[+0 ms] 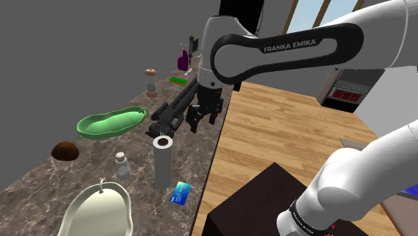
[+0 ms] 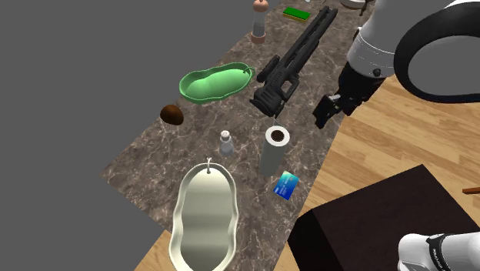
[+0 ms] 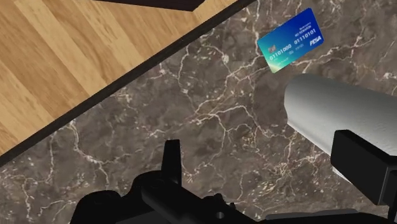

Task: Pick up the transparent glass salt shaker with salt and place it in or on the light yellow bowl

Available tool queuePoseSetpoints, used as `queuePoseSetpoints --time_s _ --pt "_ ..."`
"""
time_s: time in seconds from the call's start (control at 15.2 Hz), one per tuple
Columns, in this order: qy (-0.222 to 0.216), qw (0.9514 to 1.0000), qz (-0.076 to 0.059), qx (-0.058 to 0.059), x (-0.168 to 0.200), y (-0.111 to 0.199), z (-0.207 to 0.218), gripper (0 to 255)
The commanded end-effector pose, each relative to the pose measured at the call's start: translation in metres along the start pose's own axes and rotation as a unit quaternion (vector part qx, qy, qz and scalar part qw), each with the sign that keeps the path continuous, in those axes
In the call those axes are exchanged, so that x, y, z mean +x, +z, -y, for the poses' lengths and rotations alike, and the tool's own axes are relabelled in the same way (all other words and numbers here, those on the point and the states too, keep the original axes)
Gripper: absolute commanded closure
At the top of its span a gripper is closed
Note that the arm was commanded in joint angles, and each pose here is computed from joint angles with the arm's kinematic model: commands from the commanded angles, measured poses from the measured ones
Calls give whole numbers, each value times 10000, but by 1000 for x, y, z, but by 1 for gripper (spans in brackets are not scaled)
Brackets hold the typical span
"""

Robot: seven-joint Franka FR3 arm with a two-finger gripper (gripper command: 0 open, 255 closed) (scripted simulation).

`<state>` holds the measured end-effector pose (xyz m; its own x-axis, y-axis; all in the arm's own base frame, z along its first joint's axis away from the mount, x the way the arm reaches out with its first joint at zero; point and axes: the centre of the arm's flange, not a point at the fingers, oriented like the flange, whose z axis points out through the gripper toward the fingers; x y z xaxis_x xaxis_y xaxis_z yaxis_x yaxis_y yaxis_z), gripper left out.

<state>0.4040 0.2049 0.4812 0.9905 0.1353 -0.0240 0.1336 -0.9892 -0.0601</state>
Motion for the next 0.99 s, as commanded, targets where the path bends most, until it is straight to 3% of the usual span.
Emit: queuePoseSetpoints --time_s 0.0,0.92 --pt "-12 10000 -18 15 14 11 23 0" --pt "-118 9998 -132 55 108 72 167 0"
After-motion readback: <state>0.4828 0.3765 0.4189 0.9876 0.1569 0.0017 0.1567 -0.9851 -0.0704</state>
